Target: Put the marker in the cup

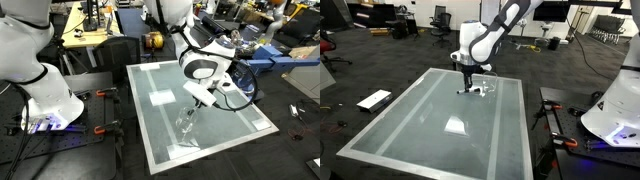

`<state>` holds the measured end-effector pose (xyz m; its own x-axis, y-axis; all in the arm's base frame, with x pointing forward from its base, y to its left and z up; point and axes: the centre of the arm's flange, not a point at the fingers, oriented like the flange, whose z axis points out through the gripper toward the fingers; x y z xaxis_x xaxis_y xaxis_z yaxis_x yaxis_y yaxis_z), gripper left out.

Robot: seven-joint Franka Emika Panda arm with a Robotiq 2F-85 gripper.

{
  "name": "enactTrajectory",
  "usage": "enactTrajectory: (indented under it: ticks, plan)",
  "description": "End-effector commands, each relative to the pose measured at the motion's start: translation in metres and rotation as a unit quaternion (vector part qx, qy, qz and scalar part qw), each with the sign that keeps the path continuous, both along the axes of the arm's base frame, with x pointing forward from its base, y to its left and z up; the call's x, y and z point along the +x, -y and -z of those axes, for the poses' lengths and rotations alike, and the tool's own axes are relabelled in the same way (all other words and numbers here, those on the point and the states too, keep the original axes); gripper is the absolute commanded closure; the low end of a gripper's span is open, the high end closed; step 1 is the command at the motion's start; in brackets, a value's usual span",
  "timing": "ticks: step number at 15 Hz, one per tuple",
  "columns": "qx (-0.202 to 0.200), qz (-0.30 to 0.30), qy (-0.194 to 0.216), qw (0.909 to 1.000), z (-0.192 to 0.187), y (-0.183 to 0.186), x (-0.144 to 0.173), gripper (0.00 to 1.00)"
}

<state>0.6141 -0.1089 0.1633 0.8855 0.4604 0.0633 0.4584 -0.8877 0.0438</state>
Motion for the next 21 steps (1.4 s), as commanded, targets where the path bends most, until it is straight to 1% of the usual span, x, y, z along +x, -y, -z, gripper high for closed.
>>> enactTrajectory:
  ticks: [1,6,11,15,19,21]
  plan:
    - [0.004,-0.011,-0.008,0.9999,-0.001,0.003,0.006,0.96]
    - [-0.004,-0.009,0.02,0.9998,-0.017,-0.006,-0.001,0.96]
    - [0.0,-0.013,0.02,0.9997,-0.034,-0.013,0.003,0.96]
    - [-0.011,0.016,0.04,0.999,-0.05,-0.024,0.01,0.96]
    - [-0.038,0.048,0.06,0.9963,-0.063,-0.04,0.021,0.96]
    - [-0.055,0.069,0.071,0.9936,-0.067,-0.048,0.026,0.96]
